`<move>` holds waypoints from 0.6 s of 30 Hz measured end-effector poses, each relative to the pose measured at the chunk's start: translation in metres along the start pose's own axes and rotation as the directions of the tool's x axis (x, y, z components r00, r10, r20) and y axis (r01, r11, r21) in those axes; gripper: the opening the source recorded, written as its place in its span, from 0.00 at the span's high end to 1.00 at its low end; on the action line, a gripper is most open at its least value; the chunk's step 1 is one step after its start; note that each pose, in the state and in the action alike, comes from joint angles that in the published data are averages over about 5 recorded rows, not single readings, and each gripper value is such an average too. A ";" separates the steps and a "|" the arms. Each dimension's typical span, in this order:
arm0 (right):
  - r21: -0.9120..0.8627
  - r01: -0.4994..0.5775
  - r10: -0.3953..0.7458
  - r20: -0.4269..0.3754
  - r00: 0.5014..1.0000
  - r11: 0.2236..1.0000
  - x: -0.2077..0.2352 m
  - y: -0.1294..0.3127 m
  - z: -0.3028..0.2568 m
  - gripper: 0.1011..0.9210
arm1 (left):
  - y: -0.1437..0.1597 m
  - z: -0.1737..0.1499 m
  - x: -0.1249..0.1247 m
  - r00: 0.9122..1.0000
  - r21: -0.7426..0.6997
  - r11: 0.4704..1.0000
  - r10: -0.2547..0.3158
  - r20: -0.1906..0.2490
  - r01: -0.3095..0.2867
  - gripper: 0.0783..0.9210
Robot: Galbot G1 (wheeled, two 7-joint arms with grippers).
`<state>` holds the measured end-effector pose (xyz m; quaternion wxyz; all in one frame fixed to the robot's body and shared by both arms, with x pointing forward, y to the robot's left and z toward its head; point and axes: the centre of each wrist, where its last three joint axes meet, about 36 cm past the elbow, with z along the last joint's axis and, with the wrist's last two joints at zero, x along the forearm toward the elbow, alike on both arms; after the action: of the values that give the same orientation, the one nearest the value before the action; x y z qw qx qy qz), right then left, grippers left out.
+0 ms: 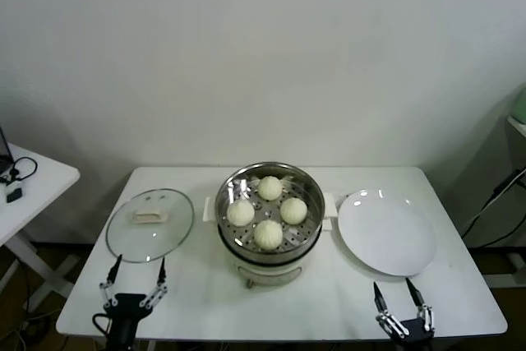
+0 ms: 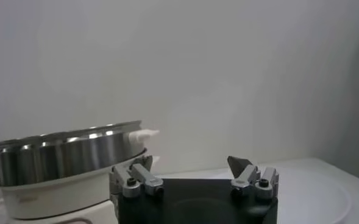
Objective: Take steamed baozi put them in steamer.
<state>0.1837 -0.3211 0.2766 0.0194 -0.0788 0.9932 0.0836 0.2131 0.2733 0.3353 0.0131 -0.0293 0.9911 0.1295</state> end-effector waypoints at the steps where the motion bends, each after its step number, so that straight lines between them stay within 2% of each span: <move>1: 0.000 -0.001 0.001 -0.002 1.000 1.000 0.002 0.001 0.001 0.12 | 0.000 0.000 0.000 1.000 0.000 1.000 0.000 0.000 0.000 0.12; 18: -0.001 -0.004 0.004 -0.017 1.000 1.000 0.011 0.007 0.005 0.12 | -0.003 0.000 0.000 1.000 0.006 1.000 0.004 0.004 -0.004 0.12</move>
<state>0.1716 -0.3147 0.2720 0.0106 -0.0774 0.9934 0.0835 0.2131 0.2705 0.3350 0.0146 -0.0269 0.9915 0.1266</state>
